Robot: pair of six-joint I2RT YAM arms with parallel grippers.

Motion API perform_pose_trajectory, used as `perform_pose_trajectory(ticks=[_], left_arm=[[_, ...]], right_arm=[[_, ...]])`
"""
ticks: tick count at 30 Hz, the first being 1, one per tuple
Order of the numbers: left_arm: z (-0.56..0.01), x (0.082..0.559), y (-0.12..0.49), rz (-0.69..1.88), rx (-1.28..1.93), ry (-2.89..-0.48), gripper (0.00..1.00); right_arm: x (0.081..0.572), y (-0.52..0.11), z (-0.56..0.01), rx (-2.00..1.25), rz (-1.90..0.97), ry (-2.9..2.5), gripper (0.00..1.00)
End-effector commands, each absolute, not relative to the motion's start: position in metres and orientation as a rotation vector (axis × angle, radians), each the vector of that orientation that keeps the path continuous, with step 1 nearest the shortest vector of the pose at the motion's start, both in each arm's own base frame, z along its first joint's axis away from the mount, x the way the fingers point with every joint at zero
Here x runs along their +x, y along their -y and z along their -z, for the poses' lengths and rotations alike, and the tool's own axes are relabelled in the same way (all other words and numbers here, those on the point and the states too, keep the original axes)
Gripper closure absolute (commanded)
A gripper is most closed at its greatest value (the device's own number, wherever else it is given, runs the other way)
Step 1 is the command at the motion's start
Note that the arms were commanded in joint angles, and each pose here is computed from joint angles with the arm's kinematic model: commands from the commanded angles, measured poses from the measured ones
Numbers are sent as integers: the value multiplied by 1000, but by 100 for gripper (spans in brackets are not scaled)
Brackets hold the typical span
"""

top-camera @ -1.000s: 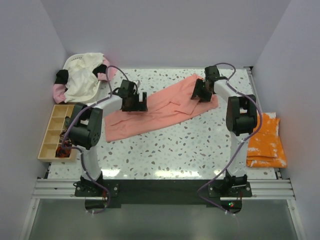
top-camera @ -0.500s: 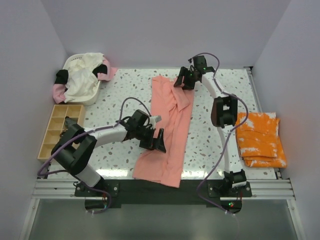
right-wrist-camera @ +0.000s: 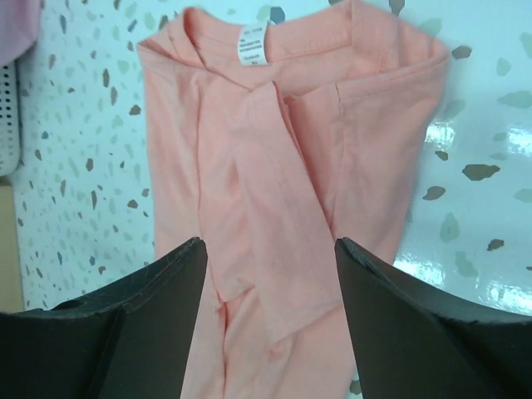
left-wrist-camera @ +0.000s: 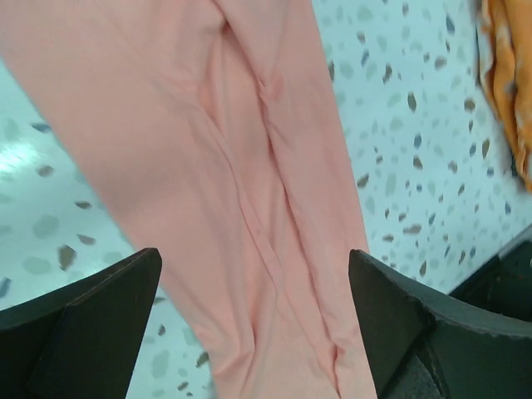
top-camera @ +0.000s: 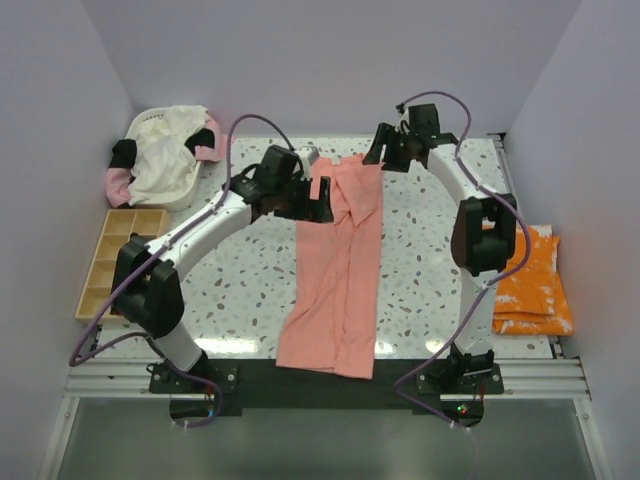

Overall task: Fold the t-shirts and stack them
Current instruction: Rotate the tshirt 90 degrees

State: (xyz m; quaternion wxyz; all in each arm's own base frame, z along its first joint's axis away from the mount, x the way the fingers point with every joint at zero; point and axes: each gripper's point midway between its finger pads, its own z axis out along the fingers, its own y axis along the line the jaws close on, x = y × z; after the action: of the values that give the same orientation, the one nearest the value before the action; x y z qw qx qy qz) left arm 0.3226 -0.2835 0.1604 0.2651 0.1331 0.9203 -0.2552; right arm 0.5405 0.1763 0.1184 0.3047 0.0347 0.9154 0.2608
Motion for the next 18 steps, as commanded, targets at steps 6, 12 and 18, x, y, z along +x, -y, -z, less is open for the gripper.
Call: perform_pose_trajectory(ticks=[6,12,18], left_arm=[[-138,413,275,766,260,-2422,0],[-131,438,302,887,276,-2379,0],[-127,454,302,849,268,-2386,0]], right_arm=[[500,-172,-93,132,-701,-2482,40],[477,-184,-67,140,-742,-2526,43],[465,-191,-47,169,-725,-2572,43]])
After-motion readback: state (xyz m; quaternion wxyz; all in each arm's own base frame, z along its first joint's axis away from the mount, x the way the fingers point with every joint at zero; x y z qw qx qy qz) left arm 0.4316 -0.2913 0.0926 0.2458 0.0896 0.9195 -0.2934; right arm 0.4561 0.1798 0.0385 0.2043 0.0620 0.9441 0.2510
